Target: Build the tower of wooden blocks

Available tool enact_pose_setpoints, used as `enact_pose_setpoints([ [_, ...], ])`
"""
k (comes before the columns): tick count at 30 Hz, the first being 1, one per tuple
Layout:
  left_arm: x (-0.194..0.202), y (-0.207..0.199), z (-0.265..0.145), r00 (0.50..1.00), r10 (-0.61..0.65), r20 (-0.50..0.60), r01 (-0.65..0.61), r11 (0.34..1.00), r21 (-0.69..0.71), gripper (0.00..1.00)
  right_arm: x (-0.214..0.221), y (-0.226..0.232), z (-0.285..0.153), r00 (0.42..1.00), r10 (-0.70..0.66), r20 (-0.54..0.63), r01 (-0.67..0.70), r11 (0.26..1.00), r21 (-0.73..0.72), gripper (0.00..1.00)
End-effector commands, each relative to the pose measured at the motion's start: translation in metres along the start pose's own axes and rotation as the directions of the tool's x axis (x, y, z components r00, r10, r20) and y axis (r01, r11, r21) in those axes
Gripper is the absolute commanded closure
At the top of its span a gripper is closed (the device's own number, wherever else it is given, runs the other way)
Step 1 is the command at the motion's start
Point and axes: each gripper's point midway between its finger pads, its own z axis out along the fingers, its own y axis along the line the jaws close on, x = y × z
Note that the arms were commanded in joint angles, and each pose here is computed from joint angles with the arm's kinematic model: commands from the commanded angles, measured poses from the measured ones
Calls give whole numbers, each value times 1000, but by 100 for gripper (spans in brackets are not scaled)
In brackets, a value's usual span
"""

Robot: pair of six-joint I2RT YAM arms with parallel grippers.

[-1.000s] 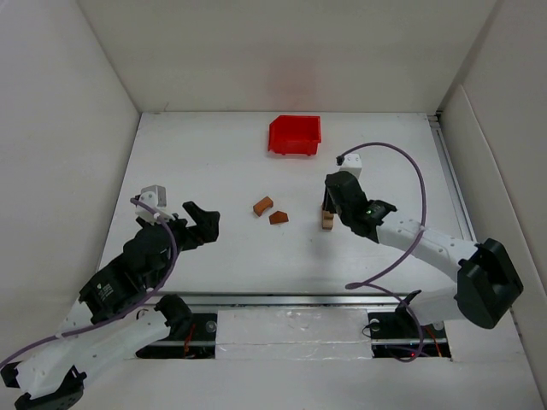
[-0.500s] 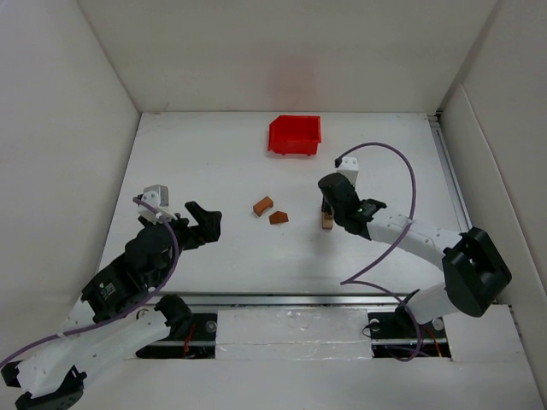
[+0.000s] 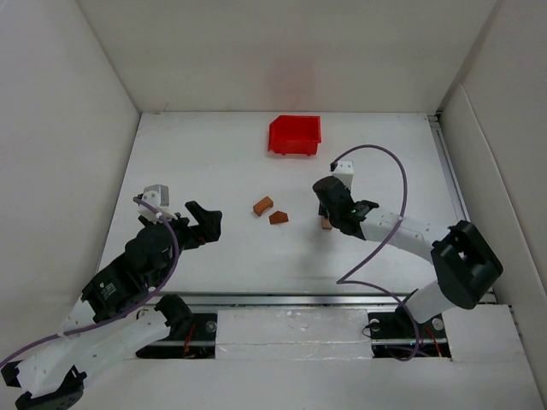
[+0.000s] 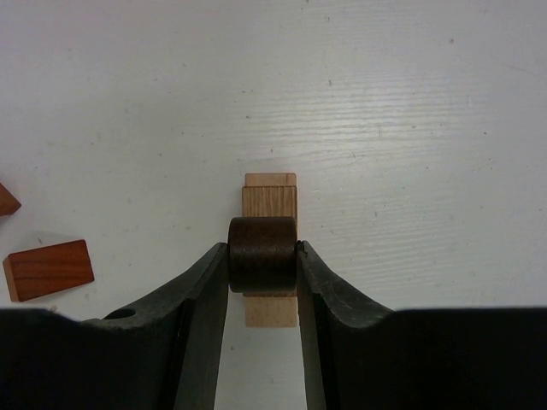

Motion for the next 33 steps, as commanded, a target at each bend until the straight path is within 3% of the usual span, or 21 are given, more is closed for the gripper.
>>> enact_pose_setpoints([
  [1,-1,-4,3,1000,2,11,-2,1000,11,1,-17,6,1,996,60,70,-60,998,-3,100],
  [33,-3,-4,0,1000,0,18,0,1000,26,1,-13,12,14,997,47,59,-49,999,23,100],
])
